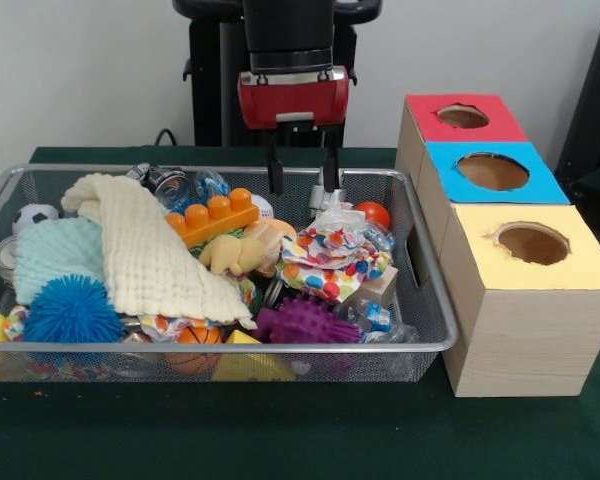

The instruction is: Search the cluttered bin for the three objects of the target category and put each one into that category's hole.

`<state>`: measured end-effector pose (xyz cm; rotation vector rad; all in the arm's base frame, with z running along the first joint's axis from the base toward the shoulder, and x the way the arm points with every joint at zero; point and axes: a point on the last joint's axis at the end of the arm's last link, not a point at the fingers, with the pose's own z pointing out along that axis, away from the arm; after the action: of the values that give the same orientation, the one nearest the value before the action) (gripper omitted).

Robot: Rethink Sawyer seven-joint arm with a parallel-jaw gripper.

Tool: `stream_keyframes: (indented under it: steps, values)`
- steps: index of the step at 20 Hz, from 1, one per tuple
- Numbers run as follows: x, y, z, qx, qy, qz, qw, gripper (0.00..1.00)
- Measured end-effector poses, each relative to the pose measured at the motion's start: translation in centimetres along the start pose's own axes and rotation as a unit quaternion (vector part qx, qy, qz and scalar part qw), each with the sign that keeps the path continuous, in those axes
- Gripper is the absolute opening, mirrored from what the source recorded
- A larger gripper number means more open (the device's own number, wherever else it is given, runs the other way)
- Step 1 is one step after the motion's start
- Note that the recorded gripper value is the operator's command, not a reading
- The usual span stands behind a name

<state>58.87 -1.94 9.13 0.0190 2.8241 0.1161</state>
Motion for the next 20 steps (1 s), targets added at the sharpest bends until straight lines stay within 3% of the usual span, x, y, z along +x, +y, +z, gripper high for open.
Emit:
stream_keyframes:
  steps: [4, 11, 15, 20]
  values:
    - [0.6, -0.4, 1.0, 0.002, -0.019, -0.001, 0.9998, 1.00]
    - [4.1, -2.8, 4.1, 0.026, -0.064, -0.003, 0.9976, 1.00]
    - [5.6, -3.7, 4.9, 0.036, -0.061, 0.000, 0.9975, 1.00]
    - [8.7, -5.1, 6.0, 0.052, -0.030, 0.007, 0.9982, 1.00]
